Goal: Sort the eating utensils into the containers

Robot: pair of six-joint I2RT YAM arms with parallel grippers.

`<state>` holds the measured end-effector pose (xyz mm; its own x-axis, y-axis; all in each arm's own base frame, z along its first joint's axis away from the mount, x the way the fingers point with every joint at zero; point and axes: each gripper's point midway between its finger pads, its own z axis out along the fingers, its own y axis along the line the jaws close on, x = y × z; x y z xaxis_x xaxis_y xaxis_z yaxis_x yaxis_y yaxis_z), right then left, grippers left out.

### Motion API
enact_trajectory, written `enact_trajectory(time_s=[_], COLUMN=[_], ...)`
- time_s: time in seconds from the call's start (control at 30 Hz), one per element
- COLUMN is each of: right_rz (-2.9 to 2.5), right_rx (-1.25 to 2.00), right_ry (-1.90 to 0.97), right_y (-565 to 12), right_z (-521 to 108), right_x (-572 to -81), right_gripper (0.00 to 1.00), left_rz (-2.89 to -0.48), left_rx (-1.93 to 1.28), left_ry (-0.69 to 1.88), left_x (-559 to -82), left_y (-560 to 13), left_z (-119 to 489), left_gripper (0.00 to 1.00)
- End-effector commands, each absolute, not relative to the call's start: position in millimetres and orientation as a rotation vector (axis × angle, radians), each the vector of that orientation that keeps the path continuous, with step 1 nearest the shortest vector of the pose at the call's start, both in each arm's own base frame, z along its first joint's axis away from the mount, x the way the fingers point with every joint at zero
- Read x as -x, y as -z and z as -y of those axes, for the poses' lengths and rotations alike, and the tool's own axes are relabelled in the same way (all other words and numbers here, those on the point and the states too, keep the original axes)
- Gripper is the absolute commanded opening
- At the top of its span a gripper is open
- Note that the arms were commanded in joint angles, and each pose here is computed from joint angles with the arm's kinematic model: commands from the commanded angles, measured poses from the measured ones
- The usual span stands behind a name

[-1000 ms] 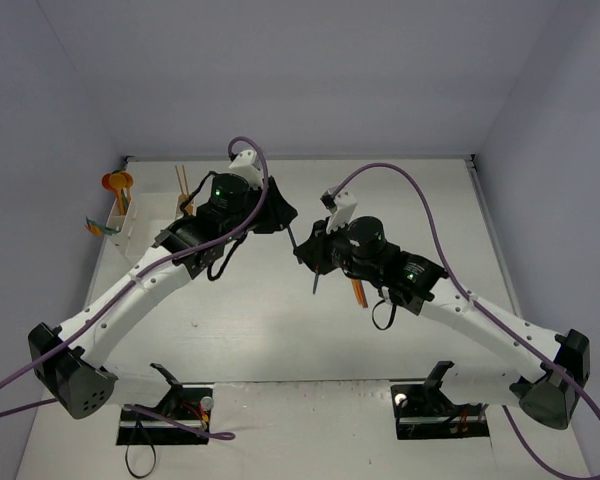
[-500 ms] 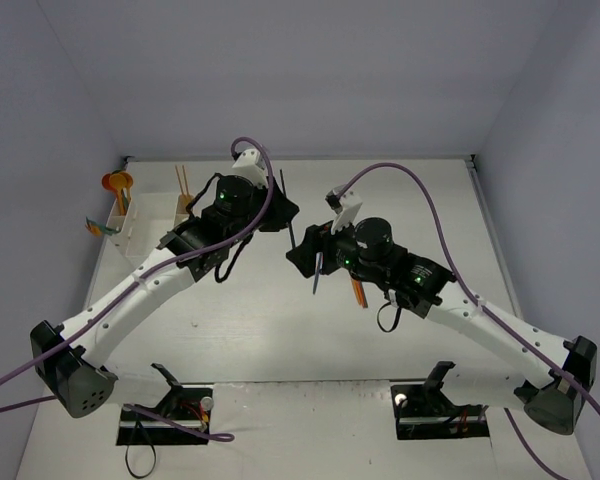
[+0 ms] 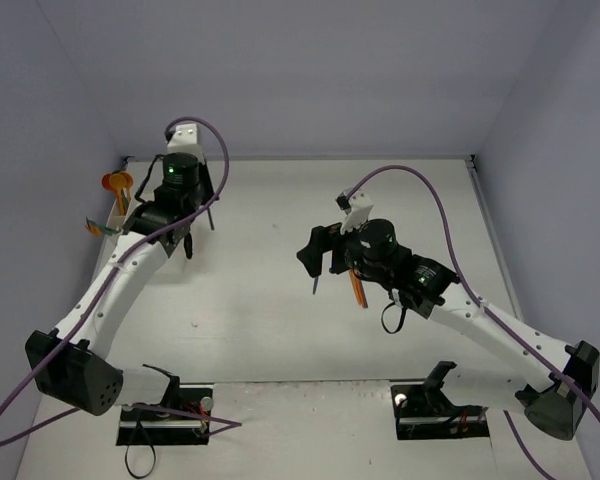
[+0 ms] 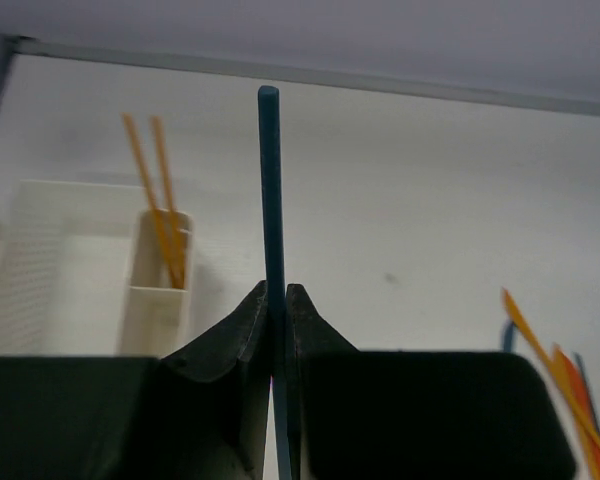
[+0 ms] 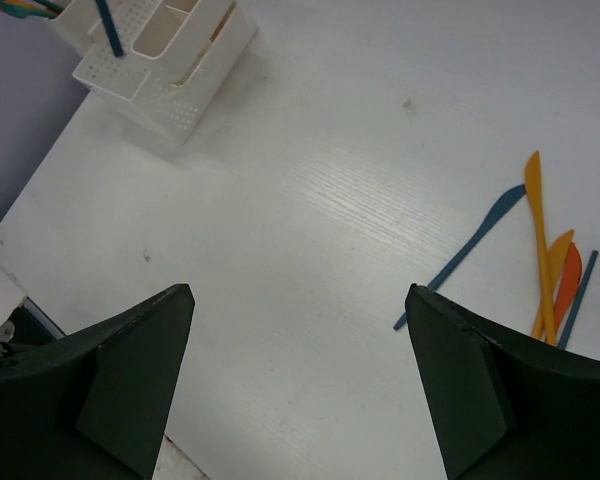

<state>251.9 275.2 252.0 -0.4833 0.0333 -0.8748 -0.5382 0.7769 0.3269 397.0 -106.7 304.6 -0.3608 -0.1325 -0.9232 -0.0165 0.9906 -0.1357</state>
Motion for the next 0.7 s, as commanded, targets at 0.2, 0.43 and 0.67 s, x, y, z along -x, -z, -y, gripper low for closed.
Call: enact_trajectory(time_s=[0.2, 0.43, 0.67], right_rz=[-1.963, -1.984, -2.001], right_rx=[0.348, 0.344, 0.344], right_ry=[-0.709, -0.692, -0.677], right_y=[-258, -255, -253], right_z=[-253, -248, -249], right_x=[-263, -265, -271], right_gripper=[0.85, 0.86, 0.86], left_rz=[-1.66, -1.65, -1.643], left_rx=[0.201, 0.222, 0.223], left_ry=[-0.151, -0.21, -0.256], left_x=[-479, -517, -532], left_y=[-356, -334, -314], left_z=[19, 11, 7], left_gripper=[0.0, 0.0, 0.0])
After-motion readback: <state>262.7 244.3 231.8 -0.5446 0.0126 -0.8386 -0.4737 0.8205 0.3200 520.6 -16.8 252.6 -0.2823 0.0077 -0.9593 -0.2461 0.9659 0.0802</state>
